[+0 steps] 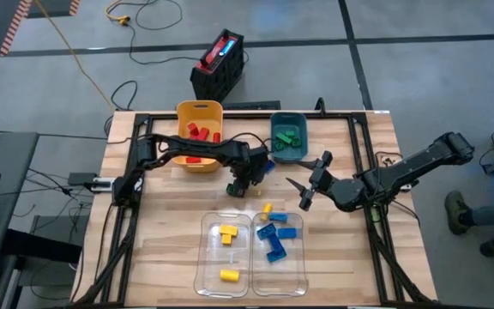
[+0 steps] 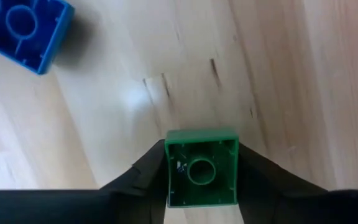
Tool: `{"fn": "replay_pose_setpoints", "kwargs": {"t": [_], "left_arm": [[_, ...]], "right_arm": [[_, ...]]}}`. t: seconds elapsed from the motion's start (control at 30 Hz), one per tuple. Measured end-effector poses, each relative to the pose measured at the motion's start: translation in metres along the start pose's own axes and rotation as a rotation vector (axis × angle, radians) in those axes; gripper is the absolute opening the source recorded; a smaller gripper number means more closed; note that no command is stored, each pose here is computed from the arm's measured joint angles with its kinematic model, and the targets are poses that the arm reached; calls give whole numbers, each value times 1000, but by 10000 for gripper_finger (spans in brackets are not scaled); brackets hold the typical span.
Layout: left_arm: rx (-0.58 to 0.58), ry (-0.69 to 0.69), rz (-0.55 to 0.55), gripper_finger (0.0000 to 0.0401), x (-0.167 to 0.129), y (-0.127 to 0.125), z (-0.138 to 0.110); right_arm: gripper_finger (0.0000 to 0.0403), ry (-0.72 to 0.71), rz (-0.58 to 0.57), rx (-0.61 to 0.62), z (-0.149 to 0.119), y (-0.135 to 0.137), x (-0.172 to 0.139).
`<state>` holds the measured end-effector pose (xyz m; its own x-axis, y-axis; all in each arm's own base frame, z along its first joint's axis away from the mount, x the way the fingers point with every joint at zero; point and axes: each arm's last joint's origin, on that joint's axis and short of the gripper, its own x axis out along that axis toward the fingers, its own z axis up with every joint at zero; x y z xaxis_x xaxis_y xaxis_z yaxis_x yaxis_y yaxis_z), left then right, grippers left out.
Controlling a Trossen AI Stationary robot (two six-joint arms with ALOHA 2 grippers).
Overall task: Sort blocks
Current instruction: Put the green block into the blue bin
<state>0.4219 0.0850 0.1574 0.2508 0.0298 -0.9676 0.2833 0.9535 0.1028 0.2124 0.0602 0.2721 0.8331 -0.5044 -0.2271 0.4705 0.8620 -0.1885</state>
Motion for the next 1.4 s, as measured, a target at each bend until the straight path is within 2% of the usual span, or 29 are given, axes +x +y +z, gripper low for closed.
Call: {"fn": "replay_pose_setpoints", "kwargs": {"t": [0.13,0.3,0.43,0.67,0.83,1.0,1.17,1.2,1.3,1.4], "left_arm": [[0,-9,23,133,-14,-1,0],[26,-63,109,134,-46,-7,6],[70,-167,197,149,-60,-9,19],[59,-384,367,147,-70,5,39],[69,-476,573,147,-77,17,51],[-12,-661,686,147,-78,39,60],[-179,-694,621,148,-72,66,55],[-203,-655,596,148,-69,69,52],[-241,-640,551,148,-58,78,56],[-254,-596,507,148,-46,82,60]], "right_arm": [[282,1,-1,-1,0,0,0],[282,8,-2,-10,-1,0,0],[282,9,-3,-11,-1,0,0],[282,9,-2,-6,-1,0,0],[282,12,-4,-7,-2,0,0],[282,12,-4,-7,-2,0,0],[282,1,-22,-9,0,-1,0],[282,-8,-44,-12,1,-1,0],[282,-35,-92,-15,4,-1,-3],[282,-50,-86,-22,5,2,-6]]}}
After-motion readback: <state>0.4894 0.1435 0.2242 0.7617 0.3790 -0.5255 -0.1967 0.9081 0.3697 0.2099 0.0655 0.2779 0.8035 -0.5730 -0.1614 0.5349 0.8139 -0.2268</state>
